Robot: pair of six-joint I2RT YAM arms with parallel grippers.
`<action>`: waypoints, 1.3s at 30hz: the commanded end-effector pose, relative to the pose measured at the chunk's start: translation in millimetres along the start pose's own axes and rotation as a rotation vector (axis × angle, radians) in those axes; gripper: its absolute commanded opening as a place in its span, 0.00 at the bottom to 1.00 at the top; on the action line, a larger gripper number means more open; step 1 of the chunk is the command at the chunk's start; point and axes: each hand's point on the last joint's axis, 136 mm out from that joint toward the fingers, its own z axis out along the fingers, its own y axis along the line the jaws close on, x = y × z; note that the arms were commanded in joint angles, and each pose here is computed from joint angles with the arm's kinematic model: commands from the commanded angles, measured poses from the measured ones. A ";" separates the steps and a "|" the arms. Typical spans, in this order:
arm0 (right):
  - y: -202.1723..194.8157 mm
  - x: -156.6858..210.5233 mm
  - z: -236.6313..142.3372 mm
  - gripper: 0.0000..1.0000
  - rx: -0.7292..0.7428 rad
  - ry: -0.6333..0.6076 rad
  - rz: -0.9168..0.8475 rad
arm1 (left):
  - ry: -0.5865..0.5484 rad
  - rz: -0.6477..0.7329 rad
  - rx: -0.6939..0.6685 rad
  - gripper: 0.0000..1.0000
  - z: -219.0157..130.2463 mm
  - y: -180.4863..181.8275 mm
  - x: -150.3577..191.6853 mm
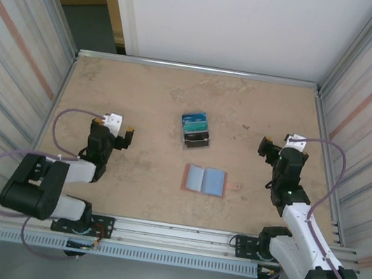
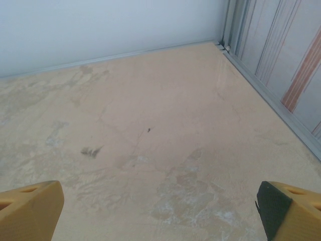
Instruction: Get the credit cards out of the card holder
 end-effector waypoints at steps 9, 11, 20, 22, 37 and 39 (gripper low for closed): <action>-8.7 1.3 7.3 0.99 -0.018 -0.090 0.083 | 0.046 -0.142 0.080 0.99 39.4 18.8 -7.3; -12.7 2.4 10.7 0.99 -0.011 -0.102 0.090 | 0.011 -0.184 0.117 0.99 37.3 23.0 -9.5; -25.2 13.8 35.0 0.99 0.007 -0.107 0.107 | 0.025 -0.159 0.096 0.99 38.5 20.8 -9.4; -24.5 16.5 41.2 0.99 0.002 -0.107 0.105 | 0.025 -0.157 0.094 0.99 38.3 21.3 -9.4; -5.6 21.9 44.7 0.99 -0.120 -0.055 0.118 | 0.030 -0.155 0.093 0.99 38.3 20.6 -8.2; -7.6 30.6 41.8 0.99 -0.118 -0.051 0.107 | 0.029 -0.155 0.093 0.99 38.4 20.8 -8.3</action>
